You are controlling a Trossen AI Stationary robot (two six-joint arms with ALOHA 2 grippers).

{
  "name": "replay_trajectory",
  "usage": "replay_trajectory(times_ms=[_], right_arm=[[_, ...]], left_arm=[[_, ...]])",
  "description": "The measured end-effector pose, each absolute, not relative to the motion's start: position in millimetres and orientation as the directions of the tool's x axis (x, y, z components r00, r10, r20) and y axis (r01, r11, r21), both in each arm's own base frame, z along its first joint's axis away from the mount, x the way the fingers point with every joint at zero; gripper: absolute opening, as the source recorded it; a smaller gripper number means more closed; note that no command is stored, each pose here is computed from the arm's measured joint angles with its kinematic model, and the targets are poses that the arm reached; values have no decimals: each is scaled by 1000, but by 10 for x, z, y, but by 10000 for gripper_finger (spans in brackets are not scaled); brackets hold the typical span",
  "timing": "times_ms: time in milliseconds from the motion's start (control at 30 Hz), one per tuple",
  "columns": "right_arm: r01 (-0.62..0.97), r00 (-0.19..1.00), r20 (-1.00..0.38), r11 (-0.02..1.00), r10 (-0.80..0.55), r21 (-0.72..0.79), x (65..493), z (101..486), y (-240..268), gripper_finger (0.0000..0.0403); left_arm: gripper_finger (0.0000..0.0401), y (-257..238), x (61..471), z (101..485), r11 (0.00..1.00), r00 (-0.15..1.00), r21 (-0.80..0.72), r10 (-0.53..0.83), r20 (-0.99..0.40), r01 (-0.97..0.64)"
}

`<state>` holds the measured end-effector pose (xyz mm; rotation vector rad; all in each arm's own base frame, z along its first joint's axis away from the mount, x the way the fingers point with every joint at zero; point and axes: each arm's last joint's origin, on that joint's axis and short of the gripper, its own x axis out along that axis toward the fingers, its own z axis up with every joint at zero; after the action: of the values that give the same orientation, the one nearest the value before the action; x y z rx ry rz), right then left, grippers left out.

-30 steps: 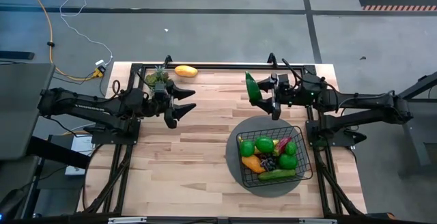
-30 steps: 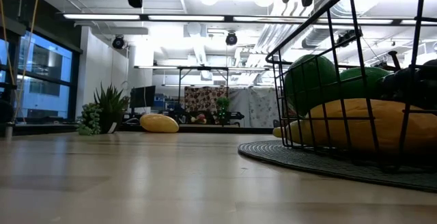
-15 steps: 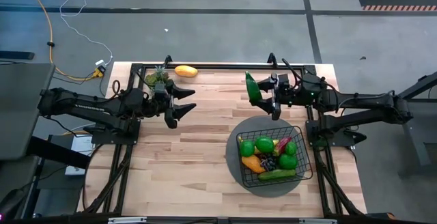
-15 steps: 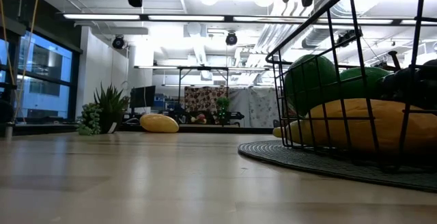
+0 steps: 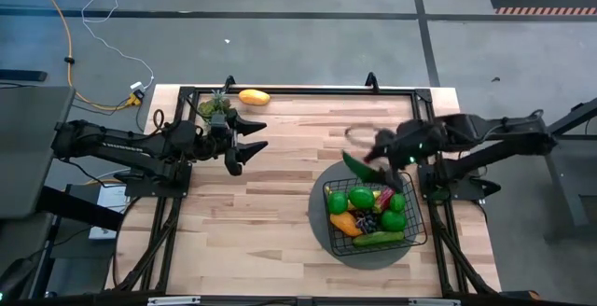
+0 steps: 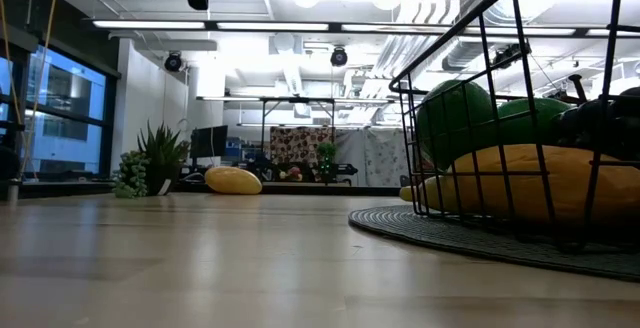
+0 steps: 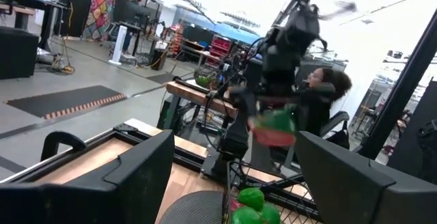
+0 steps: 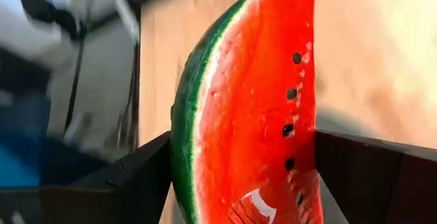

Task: Build produce basket
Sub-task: Put the red watermelon into the black basket

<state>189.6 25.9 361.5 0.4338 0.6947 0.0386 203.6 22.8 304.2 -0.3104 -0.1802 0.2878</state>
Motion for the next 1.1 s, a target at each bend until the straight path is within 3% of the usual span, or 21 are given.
replay_trajectory(times_ms=[200,433,667,867,1100], right_arm=[[81,574,-752,891,325,447,1800,3453,623,307],[-62,383,-856,934,348,352,1843,3099,1043,307],[-110,222,-933,958,282,264,1970,2732,1358,307],[-8,179,-976,992,126,126,2008,2532,1457,307],[-39,113,-994,999,11,6,1930,2445,1491,307]], left_arm=[[296,231,2035,3043,912,943,-323,306,132,-251],[296,280,2029,3044,908,935,-315,329,132,-275],[296,294,2027,3046,908,934,-315,332,134,-277],[296,294,2027,3046,908,934,-315,332,134,-277],[296,293,2026,3046,907,934,-317,331,134,-276]])
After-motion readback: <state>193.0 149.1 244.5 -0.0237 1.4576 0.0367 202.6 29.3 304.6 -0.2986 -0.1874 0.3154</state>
